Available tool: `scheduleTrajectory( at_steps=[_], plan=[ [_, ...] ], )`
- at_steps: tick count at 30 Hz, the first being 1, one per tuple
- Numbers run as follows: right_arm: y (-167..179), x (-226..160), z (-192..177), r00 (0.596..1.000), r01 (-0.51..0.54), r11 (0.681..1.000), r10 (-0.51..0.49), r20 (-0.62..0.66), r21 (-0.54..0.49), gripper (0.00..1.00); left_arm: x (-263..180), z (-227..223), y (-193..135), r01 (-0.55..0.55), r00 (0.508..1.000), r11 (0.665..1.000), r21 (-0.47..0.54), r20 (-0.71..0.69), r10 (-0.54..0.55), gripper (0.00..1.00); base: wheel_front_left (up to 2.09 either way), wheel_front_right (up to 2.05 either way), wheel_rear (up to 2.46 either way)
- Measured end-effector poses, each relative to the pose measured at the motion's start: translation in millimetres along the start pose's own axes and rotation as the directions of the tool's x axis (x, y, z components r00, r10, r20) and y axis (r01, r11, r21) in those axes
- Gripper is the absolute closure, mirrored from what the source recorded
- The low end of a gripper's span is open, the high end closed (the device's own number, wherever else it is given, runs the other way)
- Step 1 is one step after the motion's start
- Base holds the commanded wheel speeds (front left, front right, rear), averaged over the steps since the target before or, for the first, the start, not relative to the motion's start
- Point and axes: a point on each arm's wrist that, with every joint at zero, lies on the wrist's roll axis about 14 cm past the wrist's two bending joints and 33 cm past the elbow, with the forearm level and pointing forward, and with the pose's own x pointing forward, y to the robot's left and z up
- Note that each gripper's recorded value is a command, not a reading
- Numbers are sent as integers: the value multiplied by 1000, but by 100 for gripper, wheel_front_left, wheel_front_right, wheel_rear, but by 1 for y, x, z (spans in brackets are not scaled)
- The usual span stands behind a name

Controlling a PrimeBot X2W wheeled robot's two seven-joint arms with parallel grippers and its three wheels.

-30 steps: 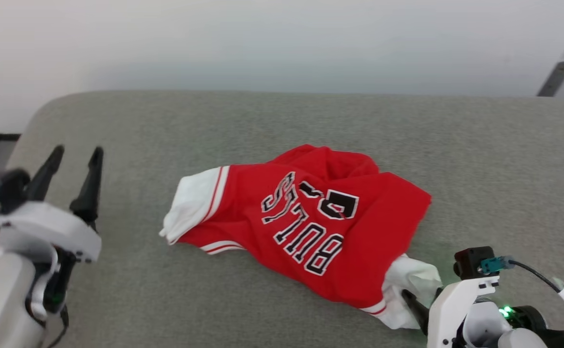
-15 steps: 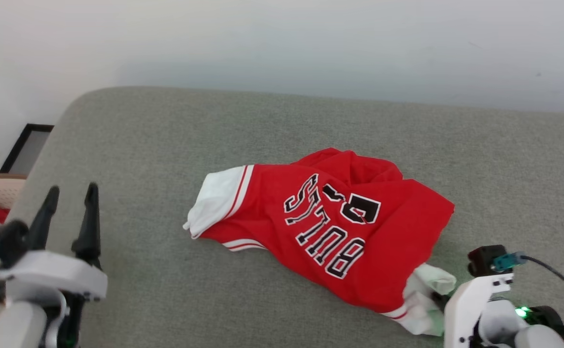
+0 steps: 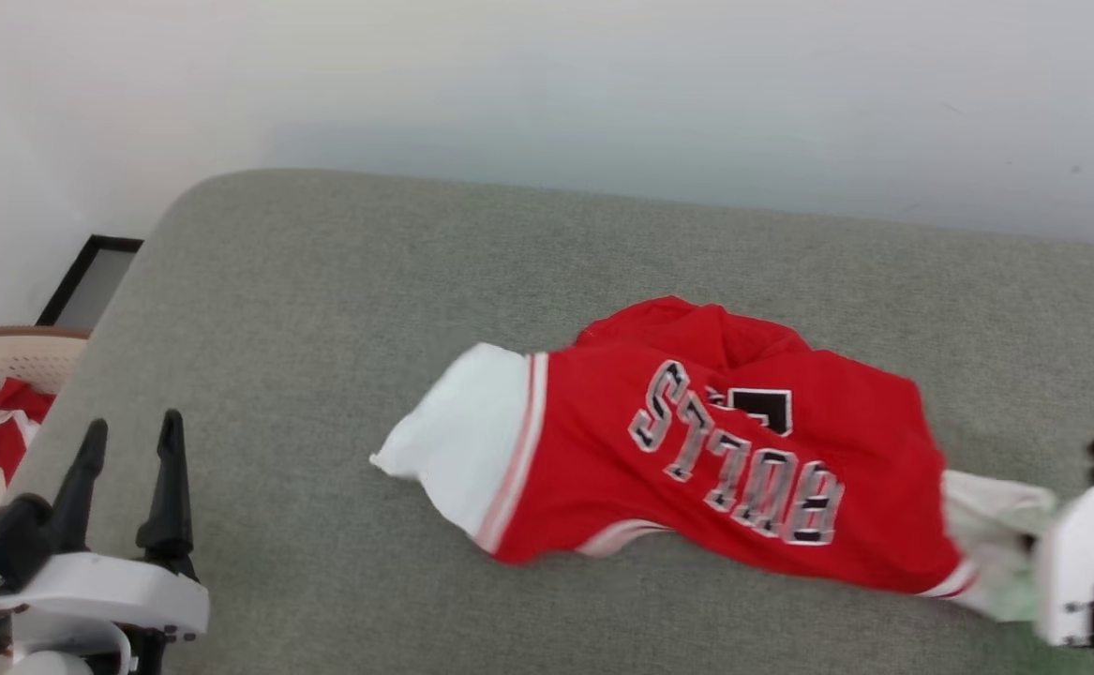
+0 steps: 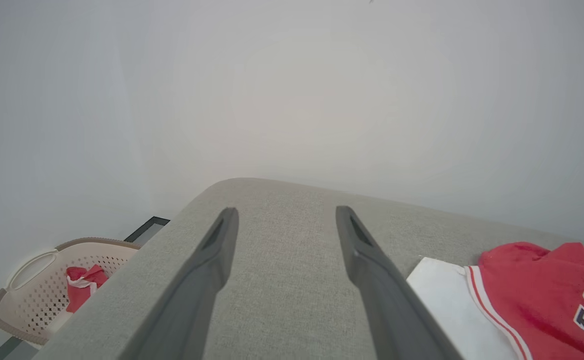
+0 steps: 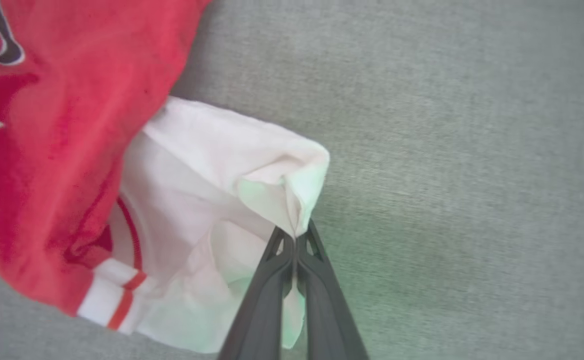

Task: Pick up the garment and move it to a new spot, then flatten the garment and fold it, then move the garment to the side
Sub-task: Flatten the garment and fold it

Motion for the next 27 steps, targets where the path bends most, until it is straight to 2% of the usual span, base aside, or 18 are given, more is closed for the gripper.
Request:
scheduleTrajectory(
  at_steps=[8,16,17,18,19,20,27],
  plan=[
    [-60,-8,4,991,129,991,-128,-38,34,100,-5,-2,3,-4,1000,1000,3,-3,4,0,0,0,0],
    [-75,0,-18,981,172,981,-162,-103,96,100,-5,-8,1,4,1000,1000,9,-16,-4,0,0,0,0],
    [-76,1,-19,981,174,979,-164,-103,102,75,-5,-10,-1,11,1000,1000,8,-21,-11,0,0,0,0],
    [-76,2,-19,981,175,979,-165,-99,107,54,-4,-11,-2,16,1000,1000,7,-24,-15,0,0,0,0],
    [-76,2,-18,982,174,979,-165,-90,110,4,-3,-11,-4,21,999,1000,7,-25,-21,0,0,0,0],
    [-75,3,-17,983,173,978,-163,-86,114,0,-2,-12,-5,26,999,1000,7,-28,-26,0,0,0,0],
    [-76,-9,-8,986,167,978,-165,-28,122,0,6,-16,-22,100,993,995,15,-70,-99,0,0,0,0]
  ],
)
